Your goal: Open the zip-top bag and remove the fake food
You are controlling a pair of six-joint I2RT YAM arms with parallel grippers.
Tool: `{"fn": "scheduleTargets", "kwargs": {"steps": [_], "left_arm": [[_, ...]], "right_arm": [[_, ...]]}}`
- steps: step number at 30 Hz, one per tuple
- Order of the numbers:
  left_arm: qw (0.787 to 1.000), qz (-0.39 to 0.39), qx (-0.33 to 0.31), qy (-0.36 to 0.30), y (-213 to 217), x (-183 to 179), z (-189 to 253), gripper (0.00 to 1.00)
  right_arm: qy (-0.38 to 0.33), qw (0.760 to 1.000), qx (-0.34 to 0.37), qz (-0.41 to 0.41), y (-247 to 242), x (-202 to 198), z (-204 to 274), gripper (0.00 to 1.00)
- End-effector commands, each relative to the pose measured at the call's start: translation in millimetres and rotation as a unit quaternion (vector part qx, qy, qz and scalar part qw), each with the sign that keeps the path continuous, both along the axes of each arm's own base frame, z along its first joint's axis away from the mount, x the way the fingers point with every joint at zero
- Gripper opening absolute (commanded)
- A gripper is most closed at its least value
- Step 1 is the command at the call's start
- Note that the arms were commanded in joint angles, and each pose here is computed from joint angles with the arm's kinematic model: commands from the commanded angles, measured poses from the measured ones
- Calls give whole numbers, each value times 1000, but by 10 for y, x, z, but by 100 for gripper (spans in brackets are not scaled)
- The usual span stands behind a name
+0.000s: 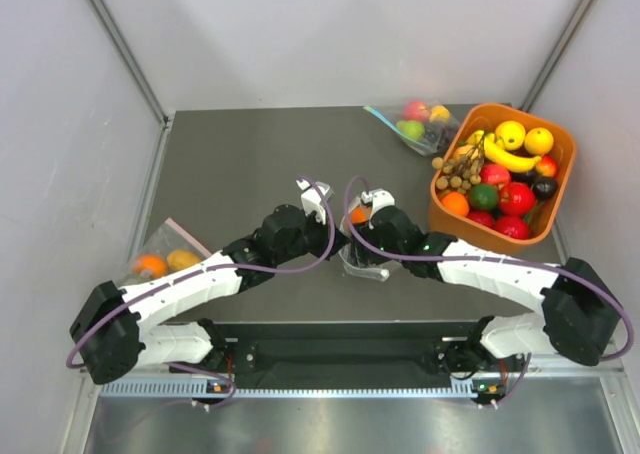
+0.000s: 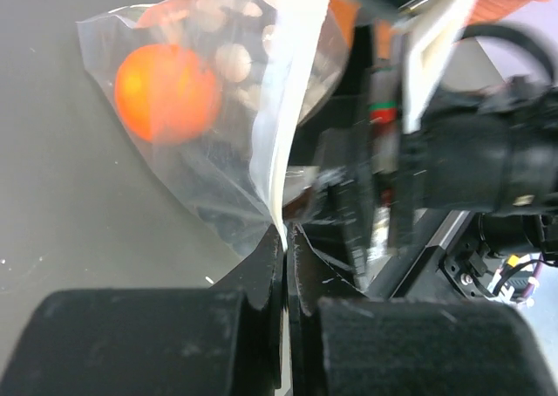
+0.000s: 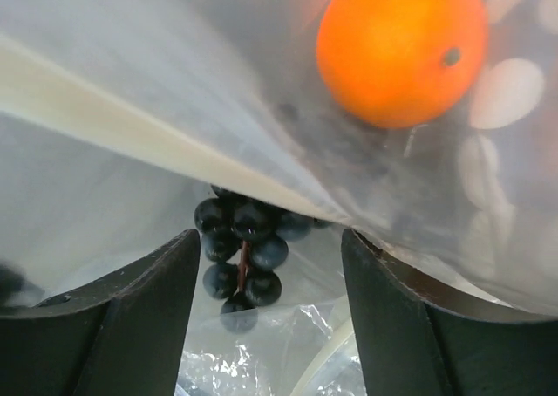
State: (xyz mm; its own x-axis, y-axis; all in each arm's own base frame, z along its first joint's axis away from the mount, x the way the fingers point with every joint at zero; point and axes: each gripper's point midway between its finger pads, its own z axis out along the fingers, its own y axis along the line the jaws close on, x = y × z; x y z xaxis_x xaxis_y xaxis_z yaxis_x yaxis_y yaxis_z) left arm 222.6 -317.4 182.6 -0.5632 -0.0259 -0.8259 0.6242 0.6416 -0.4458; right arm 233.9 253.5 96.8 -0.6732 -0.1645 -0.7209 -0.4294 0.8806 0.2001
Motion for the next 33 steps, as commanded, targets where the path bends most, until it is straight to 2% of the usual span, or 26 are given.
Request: {"fn": "scheduleTargets", "kwargs": {"steps": [1,11,17,22,24,27,33], "left_arm": [[998,-18,-43,-39,-92,16,281,0],[997,-31,-54,-34,-117,-41,288,0],[998,-24,-49,-36,-84,-29,263,0],[999,12,-18,-30,24,61,121,0],[999,20,-7,-23,34,90,51,0],[999,28,4,-15,21,134,-19,0],[999,31,6,-7,-2,151,-62,0]], "right_arm": [[-8,1000,17,6,193,41,-3,65],[-17,1000,5,24,265,96,-230,58],[-28,999,8,33,276,105,-227,40],[-47,999,-4,20,128,102,-55,33],[-66,998,12,17,92,95,142,31],[-87,996,30,9,11,67,370,22],[-107,994,38,-2,-127,20,545,17]]}}
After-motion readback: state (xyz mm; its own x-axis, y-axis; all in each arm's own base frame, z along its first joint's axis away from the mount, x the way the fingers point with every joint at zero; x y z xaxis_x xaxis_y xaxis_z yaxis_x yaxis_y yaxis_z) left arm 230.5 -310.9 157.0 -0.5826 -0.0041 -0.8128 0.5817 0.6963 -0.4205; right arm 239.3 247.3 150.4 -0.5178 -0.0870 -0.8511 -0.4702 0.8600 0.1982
